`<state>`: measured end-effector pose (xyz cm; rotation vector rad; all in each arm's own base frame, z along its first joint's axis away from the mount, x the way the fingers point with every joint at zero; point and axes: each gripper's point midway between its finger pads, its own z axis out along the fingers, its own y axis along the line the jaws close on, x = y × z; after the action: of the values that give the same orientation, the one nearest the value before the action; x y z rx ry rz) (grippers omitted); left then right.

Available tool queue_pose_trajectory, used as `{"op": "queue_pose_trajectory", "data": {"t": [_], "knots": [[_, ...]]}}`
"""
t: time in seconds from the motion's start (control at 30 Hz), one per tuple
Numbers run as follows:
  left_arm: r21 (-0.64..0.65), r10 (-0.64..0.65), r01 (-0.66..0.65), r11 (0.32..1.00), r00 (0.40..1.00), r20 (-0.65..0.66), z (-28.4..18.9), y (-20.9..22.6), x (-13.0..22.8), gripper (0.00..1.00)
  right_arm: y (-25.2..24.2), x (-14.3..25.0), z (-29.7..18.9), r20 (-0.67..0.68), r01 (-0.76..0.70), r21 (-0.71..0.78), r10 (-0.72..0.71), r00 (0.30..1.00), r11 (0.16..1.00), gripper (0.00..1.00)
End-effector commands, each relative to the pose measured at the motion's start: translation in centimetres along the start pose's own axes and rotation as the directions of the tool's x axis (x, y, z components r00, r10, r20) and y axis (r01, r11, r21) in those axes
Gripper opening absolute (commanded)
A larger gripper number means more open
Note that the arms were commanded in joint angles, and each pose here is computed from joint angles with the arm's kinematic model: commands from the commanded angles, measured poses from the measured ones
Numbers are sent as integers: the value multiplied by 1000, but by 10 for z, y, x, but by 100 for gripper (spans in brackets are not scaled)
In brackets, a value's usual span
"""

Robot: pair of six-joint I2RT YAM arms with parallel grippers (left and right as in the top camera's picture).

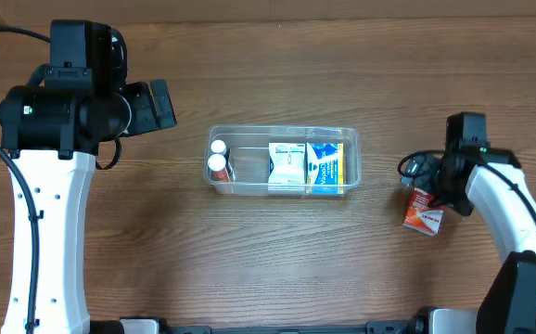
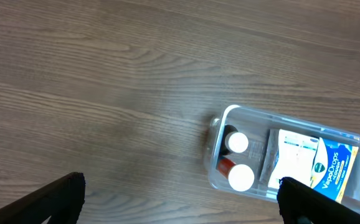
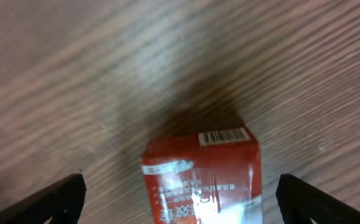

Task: Pack container
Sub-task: 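Grasp the red medicine box with the right gripper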

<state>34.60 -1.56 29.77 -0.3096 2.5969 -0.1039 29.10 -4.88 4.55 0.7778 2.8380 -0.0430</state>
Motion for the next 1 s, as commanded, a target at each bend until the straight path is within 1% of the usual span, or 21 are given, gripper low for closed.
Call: {"op": "queue_pose_trajectory", "data": {"t": [0.0,0.3,0.47,0.8,0.97], "knots": [[5,10,-10,1000,1000,22,-5,0,-5,100,-4,10,16,-1,15,-5,-15,1000,1000,100],[4,11,-11,1000,1000,20,-5,0,-4,100,-7,22,41,12,17,-10,-17,1000,1000,100],[4,11,-11,1000,1000,20,-5,0,-4,100,-8,24,43,9,40,-9,-40,999,999,100],[3,11,-11,1000,1000,15,-5,1,-3,100,-12,37,43,-43,42,6,-42,998,999,100],[3,11,-11,1000,1000,15,-5,1,-3,100,-13,37,43,-46,43,7,-42,998,999,99]]}}
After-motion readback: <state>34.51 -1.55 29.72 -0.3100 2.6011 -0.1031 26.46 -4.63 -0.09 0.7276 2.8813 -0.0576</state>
